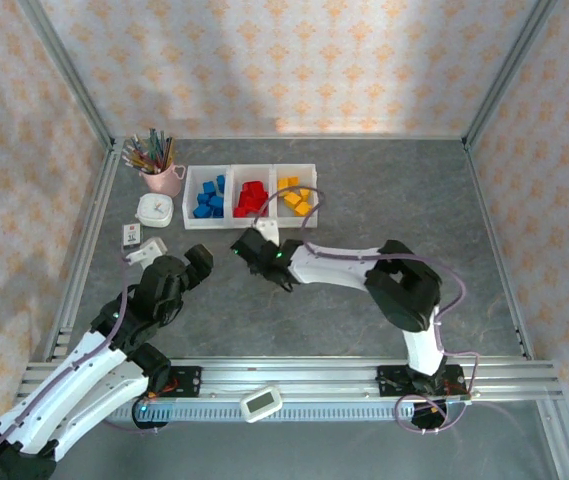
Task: Sort the legos into containers by color
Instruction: Place the lego in the container, then reset both arms
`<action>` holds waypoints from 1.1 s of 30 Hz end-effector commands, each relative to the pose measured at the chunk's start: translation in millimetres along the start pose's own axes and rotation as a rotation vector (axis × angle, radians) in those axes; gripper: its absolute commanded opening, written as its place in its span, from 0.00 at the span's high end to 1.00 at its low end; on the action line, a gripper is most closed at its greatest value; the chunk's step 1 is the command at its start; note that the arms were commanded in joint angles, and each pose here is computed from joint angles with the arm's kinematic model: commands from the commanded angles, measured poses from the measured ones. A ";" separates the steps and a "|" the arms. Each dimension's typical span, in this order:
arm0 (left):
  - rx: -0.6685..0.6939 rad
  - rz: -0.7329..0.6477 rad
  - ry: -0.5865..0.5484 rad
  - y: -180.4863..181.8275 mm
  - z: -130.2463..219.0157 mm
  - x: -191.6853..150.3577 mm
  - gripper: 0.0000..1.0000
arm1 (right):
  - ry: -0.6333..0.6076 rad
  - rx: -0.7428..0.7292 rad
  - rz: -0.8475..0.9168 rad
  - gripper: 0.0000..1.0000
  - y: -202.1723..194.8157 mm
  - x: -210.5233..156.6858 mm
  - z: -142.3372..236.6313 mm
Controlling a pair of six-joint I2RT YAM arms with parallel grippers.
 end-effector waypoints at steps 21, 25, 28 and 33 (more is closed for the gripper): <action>-0.082 -0.072 0.004 -73.8 -45.1 5.9 0.01 | -0.198 -0.203 -0.114 0.46 -132.3 150.1 -44.6; -0.068 -0.083 -0.025 -76.1 -47.6 15.4 0.01 | -0.257 -0.202 -0.112 0.35 -137.7 173.4 -18.8; -0.052 -0.087 -0.073 -74.8 -47.6 31.8 0.01 | -0.319 -0.208 -0.137 0.26 -152.6 184.7 18.5; 0.088 -0.120 -0.309 -49.1 -41.6 89.1 0.01 | -0.379 -0.342 -0.277 0.00 -230.1 147.2 66.3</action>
Point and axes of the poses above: each hand's point on the last joint's axis, 136 mm out from that joint toward the fingers, its own z axis back along the fingers, its own y axis along the line the jaws close on, x = y × z, the point moved 1 cm from there along z, back along the fingers, and after that the axes turned 9 degrees about z, right-handed, at the moved point
